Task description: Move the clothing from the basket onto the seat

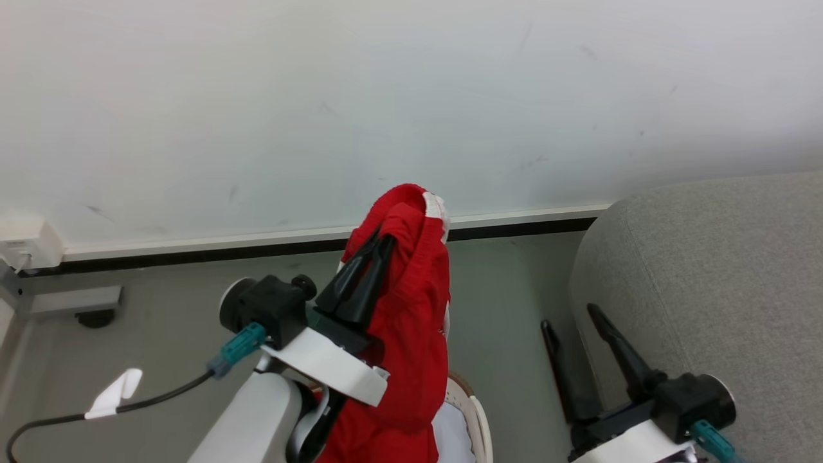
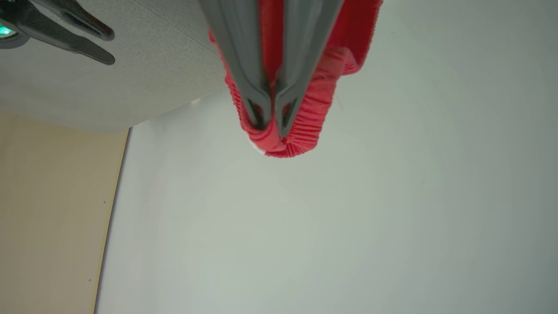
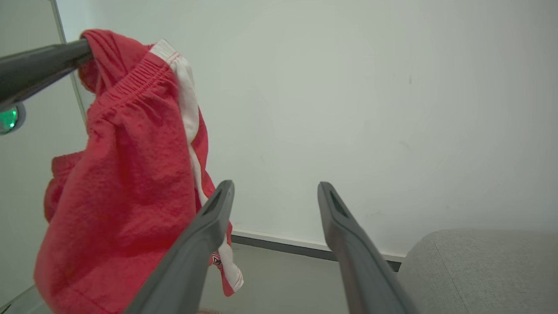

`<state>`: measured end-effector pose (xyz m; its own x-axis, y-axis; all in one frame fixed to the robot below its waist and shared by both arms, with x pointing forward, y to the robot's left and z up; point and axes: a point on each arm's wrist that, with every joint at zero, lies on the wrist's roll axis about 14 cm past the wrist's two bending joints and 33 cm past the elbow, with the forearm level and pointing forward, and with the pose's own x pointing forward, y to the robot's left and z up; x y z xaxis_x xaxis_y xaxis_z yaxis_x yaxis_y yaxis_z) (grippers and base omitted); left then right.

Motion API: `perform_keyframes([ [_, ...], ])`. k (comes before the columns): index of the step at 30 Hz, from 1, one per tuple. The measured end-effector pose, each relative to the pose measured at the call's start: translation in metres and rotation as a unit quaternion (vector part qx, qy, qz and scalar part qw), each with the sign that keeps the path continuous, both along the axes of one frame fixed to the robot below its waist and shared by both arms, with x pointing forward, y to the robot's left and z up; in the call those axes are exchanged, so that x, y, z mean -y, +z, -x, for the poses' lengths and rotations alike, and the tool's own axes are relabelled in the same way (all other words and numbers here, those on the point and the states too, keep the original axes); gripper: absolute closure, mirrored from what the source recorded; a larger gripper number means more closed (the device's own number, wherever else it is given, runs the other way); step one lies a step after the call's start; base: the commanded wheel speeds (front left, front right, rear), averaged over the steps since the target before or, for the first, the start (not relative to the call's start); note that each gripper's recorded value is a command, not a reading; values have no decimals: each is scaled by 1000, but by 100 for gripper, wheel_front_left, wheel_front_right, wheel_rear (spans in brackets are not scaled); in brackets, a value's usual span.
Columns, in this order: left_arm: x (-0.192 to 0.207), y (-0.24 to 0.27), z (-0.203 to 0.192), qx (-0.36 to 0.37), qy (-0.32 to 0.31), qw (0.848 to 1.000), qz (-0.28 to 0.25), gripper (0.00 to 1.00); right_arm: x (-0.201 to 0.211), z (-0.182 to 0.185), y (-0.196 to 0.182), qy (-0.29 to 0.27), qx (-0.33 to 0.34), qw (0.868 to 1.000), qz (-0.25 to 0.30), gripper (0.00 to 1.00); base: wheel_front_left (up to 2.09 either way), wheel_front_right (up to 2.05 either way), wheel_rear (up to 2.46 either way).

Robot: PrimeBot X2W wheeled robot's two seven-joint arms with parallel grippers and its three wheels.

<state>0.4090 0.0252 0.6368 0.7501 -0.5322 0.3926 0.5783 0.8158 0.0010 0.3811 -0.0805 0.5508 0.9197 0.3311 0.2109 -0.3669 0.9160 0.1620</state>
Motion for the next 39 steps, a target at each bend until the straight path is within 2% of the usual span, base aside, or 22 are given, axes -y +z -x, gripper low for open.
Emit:
perform_keyframes([
  [10, 4, 1, 14, 6, -13, 1000, -7, 100, -50, -8, -37, 80, -46, 993, 74, 0, 0, 0, 0],
  [22, 7, 14, 42, 18, -29, 999, 4, 100, -72, -21, -79, 140, -104, 970, 171, 0, 0, 0, 0],
  [28, 3, 19, 53, 23, -29, 999, 2, 100, -84, -30, -78, 155, -109, 965, 183, 0, 0, 0, 0],
  [39, -2, 15, 59, 17, -24, 1000, -1, 100, -120, -24, -77, 209, -106, 955, 182, 0, 0, 0, 0],
])
